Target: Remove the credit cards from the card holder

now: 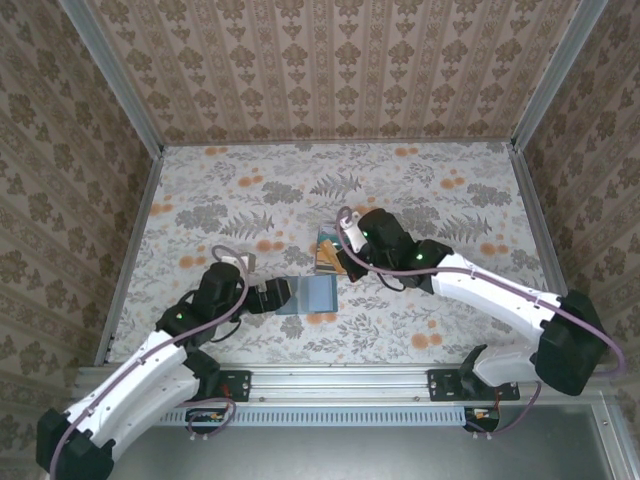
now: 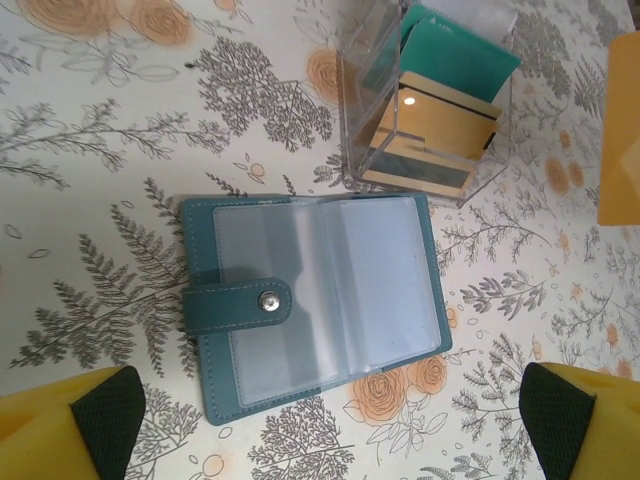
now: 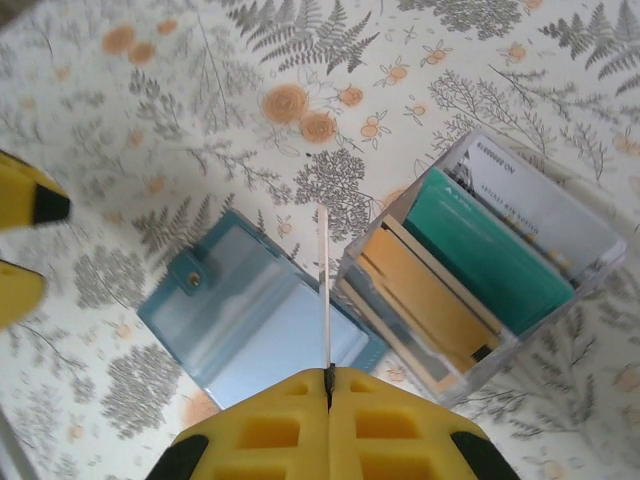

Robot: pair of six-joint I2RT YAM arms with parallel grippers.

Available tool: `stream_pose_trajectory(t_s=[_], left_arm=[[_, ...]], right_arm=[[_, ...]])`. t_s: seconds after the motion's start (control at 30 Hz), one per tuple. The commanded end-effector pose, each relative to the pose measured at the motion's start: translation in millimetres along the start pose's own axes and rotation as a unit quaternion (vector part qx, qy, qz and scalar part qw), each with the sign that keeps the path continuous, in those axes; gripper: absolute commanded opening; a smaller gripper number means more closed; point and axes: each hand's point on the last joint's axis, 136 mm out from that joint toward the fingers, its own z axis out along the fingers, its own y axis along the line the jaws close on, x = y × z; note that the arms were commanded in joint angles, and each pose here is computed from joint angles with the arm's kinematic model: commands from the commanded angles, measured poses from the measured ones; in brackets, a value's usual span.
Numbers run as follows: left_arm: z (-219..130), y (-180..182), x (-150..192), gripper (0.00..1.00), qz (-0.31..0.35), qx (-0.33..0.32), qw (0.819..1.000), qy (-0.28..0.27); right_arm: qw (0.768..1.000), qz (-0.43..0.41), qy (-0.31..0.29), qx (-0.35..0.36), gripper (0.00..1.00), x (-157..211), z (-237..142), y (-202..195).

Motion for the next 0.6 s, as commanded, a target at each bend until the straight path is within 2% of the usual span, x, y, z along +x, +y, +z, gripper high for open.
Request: stream_pose_trajectory(t_s=[0.0,0.13,0.57], left_arm=[[-14,8,-2,1.0,0.011,-0.024,1.0,-0.01],[-22,13,-2,1.0,0.012,-0.03,0.999,-0.026],[-19,20,7,1.0,0.008,-0.029,0.999,-0.021]], right_arm=[[0.988,-0.134,0.074,0.015,0.01,10,8,-9],[0.97,-0.204,0.128,0.021,0.0,13,20,-16],[0.925,-0.341,0.165,0.029,0.0,17,52,-34]])
